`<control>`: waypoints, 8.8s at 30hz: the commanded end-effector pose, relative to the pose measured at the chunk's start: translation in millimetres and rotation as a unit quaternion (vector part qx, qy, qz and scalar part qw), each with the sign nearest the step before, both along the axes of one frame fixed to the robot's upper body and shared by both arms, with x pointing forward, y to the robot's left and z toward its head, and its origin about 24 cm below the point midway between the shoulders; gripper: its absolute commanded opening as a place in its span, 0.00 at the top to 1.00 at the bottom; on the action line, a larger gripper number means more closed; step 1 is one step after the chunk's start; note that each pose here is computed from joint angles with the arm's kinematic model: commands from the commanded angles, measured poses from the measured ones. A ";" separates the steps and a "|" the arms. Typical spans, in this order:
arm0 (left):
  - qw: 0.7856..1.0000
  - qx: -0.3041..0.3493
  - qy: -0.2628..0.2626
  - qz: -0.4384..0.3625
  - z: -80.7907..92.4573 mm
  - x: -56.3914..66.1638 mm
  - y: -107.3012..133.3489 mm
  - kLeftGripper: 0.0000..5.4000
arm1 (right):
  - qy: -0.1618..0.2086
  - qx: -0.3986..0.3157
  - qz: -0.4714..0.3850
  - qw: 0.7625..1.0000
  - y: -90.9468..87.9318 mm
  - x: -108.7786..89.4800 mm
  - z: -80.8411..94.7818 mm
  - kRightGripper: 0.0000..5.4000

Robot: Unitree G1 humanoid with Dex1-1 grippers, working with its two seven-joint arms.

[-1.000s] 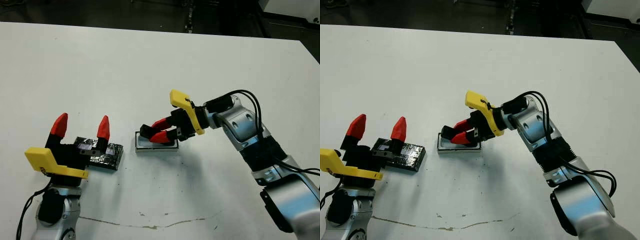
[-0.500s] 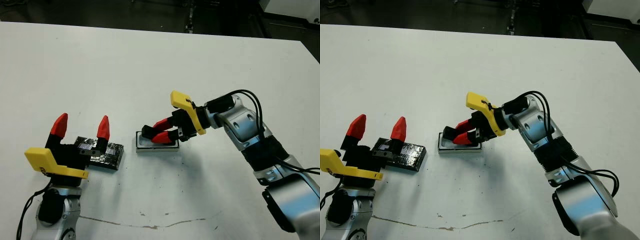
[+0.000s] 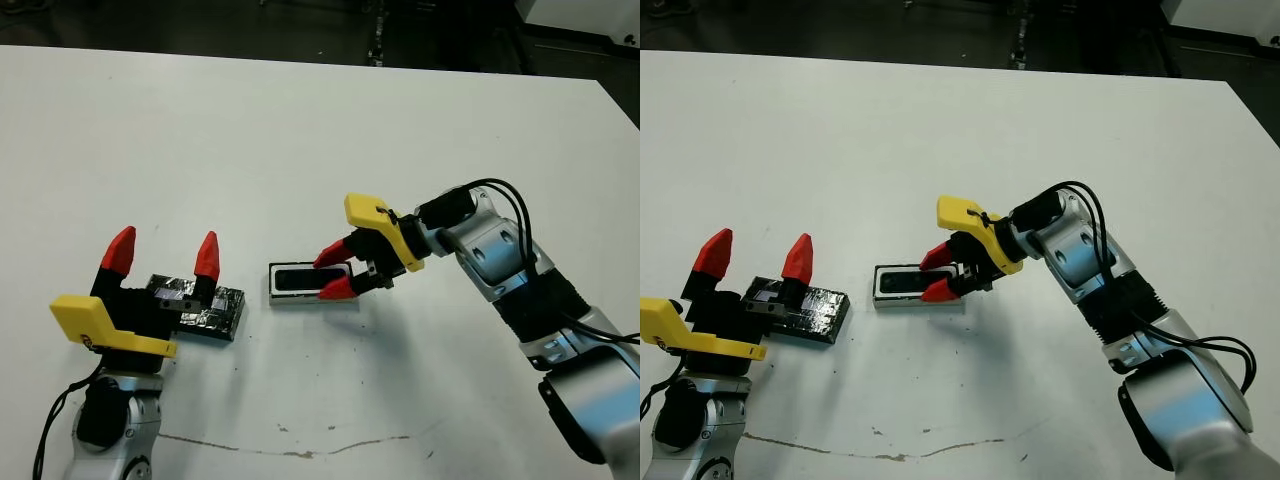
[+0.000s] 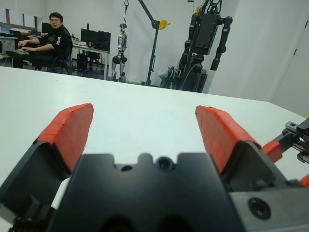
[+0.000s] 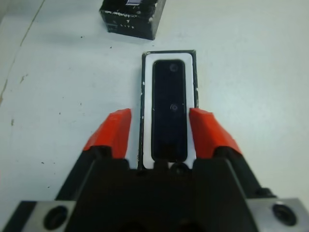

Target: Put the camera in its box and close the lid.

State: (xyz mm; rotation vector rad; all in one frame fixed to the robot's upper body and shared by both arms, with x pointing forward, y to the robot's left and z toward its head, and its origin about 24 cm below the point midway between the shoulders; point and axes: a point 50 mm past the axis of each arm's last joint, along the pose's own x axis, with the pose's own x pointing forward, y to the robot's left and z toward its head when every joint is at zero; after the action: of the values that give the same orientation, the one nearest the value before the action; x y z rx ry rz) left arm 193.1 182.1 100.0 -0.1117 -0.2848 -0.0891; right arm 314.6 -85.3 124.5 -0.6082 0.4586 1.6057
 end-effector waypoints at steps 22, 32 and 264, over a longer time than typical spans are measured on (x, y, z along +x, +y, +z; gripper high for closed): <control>1.000 0.009 0.010 0.000 -2.1 -1.7 1.2 0.00 | -0.085 0.195 -0.147 0.966 -61.9 -20.2 84.0 0.00; 0.992 0.126 -0.027 -0.003 21.1 0.2 25.9 0.00 | -0.114 0.295 -0.449 0.836 -113.3 -87.1 26.8 0.14; 0.763 0.228 0.257 -0.548 3.7 106.2 -9.8 0.42 | -0.063 0.325 -0.641 0.692 -97.3 -141.0 -64.0 1.00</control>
State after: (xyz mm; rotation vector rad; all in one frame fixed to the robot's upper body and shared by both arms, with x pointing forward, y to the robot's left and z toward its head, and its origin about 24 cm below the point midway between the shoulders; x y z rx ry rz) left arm 297.6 175.3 104.5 0.1856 0.3846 -1.2690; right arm 176.2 -180.5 62.2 0.2181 0.0629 0.2649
